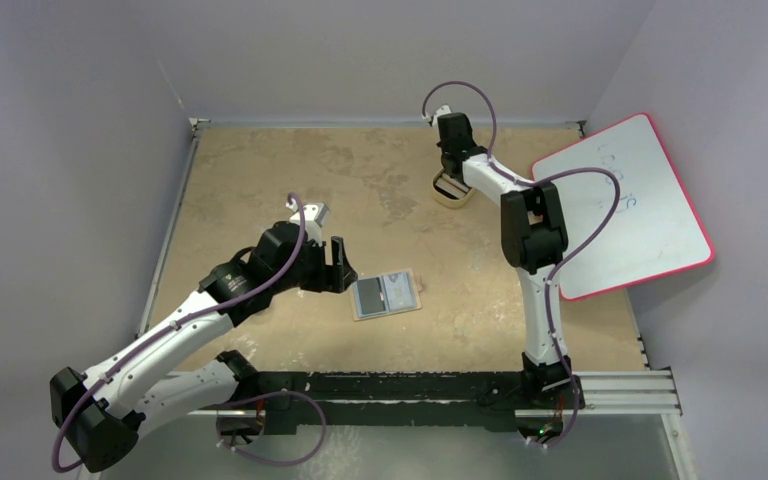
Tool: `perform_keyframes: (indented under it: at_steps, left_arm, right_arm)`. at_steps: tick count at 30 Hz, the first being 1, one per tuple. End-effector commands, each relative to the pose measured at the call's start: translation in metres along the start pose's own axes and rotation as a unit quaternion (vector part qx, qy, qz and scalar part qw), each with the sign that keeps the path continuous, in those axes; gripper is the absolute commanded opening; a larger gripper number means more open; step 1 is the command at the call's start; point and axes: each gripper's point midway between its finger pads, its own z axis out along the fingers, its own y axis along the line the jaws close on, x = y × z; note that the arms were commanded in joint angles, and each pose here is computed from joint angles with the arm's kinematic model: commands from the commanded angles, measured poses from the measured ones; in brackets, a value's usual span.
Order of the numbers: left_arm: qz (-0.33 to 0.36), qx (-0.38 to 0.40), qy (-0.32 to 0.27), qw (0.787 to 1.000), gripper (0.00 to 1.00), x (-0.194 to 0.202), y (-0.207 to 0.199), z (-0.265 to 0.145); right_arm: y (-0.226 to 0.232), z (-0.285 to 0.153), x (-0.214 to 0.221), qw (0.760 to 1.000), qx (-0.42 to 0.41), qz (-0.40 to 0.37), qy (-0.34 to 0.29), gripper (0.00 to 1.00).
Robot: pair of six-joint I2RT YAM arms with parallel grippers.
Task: Put the credit cards into the card holder
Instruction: Pick up the credit card from the storage box.
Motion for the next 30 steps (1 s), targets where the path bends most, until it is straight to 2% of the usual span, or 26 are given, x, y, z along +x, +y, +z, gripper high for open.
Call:
perform_keyframes:
  at_steps: [1, 6, 9, 13, 23, 27, 30]
  left_arm:
    - [0.009, 0.006, -0.018, 1.000, 0.71, -0.007, -0.003, -0.004]
    - [0.008, 0.006, -0.021, 1.000, 0.71, -0.008, -0.003, -0.005]
    - [0.009, 0.005, -0.019, 1.000, 0.71, -0.007, -0.002, -0.004]
    - [0.008, 0.006, -0.017, 1.000, 0.71, -0.007, -0.002, -0.003]
    - [-0.001, 0.016, -0.040, 0.999, 0.71, -0.015, -0.007, -0.011]
    - [-0.039, -0.002, -0.079, 0.996, 0.72, -0.027, -0.002, -0.014]
    - [-0.082, 0.028, -0.100, 0.991, 0.72, -0.029, -0.010, -0.010]
  right_arm:
    - [-0.038, -0.018, -0.038, 0.998, 0.030, 0.030, -0.048, 0.10]
    - [-0.038, -0.023, -0.044, 0.998, 0.017, 0.029, -0.055, 0.00]
    - [-0.046, -0.033, -0.050, 0.997, 0.015, 0.041, -0.065, 0.00]
    - [-0.041, -0.056, -0.055, 0.995, -0.036, 0.061, -0.076, 0.00]
    - [-0.038, -0.095, -0.040, 0.989, -0.091, 0.108, -0.050, 0.00]
    - [-0.028, -0.127, -0.047, 0.975, -0.146, 0.158, -0.061, 0.00]
    - [-0.017, -0.156, -0.053, 0.953, -0.203, 0.206, -0.087, 0.00]
